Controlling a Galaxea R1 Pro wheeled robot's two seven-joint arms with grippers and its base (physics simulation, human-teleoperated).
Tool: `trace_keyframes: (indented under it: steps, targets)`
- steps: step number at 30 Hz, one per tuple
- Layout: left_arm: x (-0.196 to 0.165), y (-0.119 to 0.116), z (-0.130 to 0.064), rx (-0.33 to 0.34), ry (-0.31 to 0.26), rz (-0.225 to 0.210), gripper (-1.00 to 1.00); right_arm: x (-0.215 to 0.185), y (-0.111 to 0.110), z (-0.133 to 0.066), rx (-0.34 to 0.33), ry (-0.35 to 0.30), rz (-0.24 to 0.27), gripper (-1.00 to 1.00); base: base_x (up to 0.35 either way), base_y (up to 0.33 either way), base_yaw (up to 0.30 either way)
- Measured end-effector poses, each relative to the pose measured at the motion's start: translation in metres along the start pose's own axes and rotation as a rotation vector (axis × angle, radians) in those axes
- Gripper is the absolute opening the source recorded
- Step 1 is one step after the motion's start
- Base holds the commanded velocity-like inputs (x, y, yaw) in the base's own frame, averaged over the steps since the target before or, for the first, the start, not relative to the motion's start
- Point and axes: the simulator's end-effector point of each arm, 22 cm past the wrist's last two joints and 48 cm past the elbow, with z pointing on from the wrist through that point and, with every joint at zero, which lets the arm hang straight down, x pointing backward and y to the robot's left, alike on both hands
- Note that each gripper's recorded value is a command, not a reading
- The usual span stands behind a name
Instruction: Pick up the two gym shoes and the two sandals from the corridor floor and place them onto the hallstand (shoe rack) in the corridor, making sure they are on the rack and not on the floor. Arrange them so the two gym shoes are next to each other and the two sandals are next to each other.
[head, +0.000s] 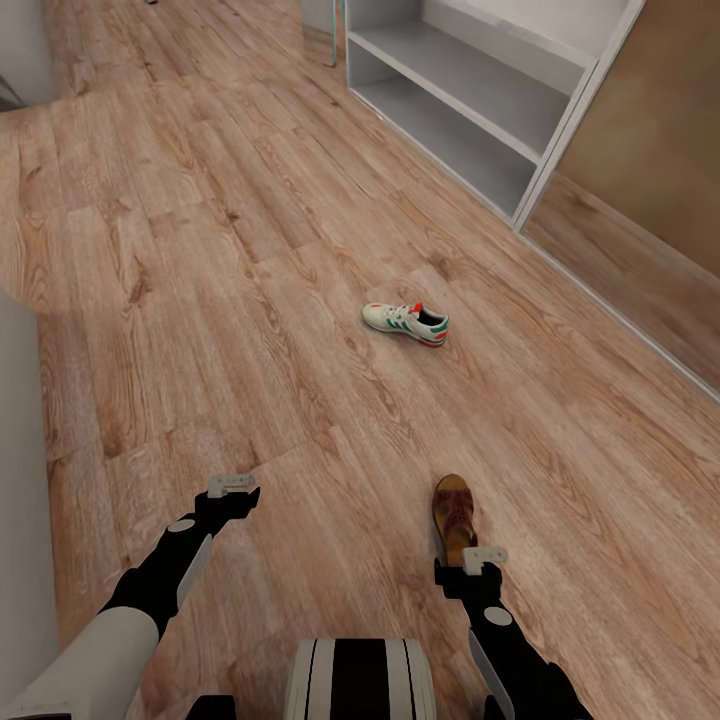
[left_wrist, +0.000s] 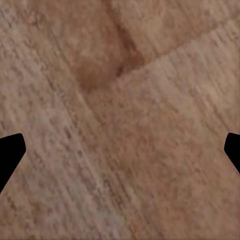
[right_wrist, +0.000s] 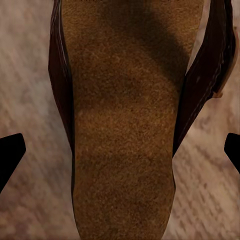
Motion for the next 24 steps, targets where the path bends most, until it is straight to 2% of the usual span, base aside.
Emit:
trace_keyframes:
  steps: [13,24]
  targets:
    - [0.001,0.001,0.0,-0.001,0.002,0.001,1.0,-0.001,0.0,0.0,0.0,-0.001,0.001,1.0,0.0,0.0,0.0]
    - [0.017,0.0,0.008,0.0,0.028,0.0,1.0,0.013,0.001,0.006,-0.003,0.023,-0.001,1.0,0.0,0.0,0.0]
